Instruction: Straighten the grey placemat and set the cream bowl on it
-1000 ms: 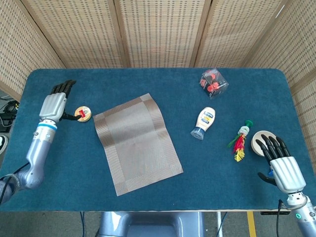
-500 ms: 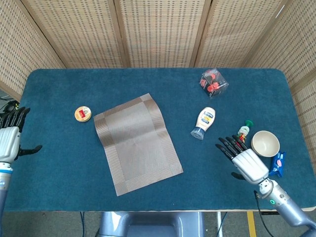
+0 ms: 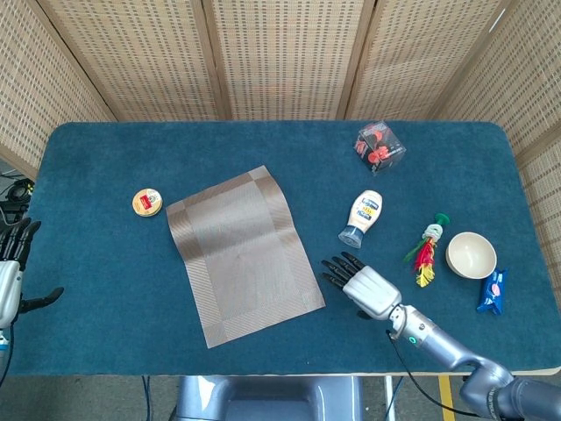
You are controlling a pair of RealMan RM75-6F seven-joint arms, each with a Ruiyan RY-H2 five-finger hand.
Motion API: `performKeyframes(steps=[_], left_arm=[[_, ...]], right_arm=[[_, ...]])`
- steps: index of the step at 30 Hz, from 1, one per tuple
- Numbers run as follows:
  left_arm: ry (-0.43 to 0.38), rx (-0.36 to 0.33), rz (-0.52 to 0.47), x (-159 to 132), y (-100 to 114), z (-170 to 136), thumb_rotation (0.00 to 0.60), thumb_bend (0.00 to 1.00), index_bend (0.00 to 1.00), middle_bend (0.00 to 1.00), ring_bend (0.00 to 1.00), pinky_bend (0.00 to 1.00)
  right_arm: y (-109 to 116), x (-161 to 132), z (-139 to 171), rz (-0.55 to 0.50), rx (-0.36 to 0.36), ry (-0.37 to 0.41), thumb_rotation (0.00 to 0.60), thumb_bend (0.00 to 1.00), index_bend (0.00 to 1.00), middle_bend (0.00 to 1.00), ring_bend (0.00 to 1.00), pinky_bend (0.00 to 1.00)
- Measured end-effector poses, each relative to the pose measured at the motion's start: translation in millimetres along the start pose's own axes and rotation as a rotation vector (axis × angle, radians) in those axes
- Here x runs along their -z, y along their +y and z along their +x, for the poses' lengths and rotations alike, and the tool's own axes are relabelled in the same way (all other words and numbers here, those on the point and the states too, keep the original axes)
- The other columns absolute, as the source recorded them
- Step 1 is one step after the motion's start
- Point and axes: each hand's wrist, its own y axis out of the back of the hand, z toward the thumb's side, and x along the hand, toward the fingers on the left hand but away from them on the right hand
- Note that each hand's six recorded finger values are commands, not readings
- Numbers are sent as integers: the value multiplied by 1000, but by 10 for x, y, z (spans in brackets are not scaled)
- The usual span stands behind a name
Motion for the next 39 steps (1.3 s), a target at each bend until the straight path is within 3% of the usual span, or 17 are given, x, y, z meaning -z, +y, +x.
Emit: performKeyframes(steps=[8,25,34,39], left_arm=[[0,5,-22,50,32,-7,600,0,0,0,0,0],[-15,22,-45,53,32,2,600,0,0,0,0,0],[-22,27,-53,49,37,-2,600,0,0,0,0,0],[-26,30,-55,49,38,1,600,0,0,0,0,0]], right_arm=[[-104,-248,-306,23,-30,37,600,0,160,0,0,0],[-74,-387,-680,4,-15,20,600,34,181,0,0,0],[-30,-503,-812,-15,-10,30,600,409,211,0,0,0],[-20,-572,-812,-27,-10,54,600,597,307,0,0,0]])
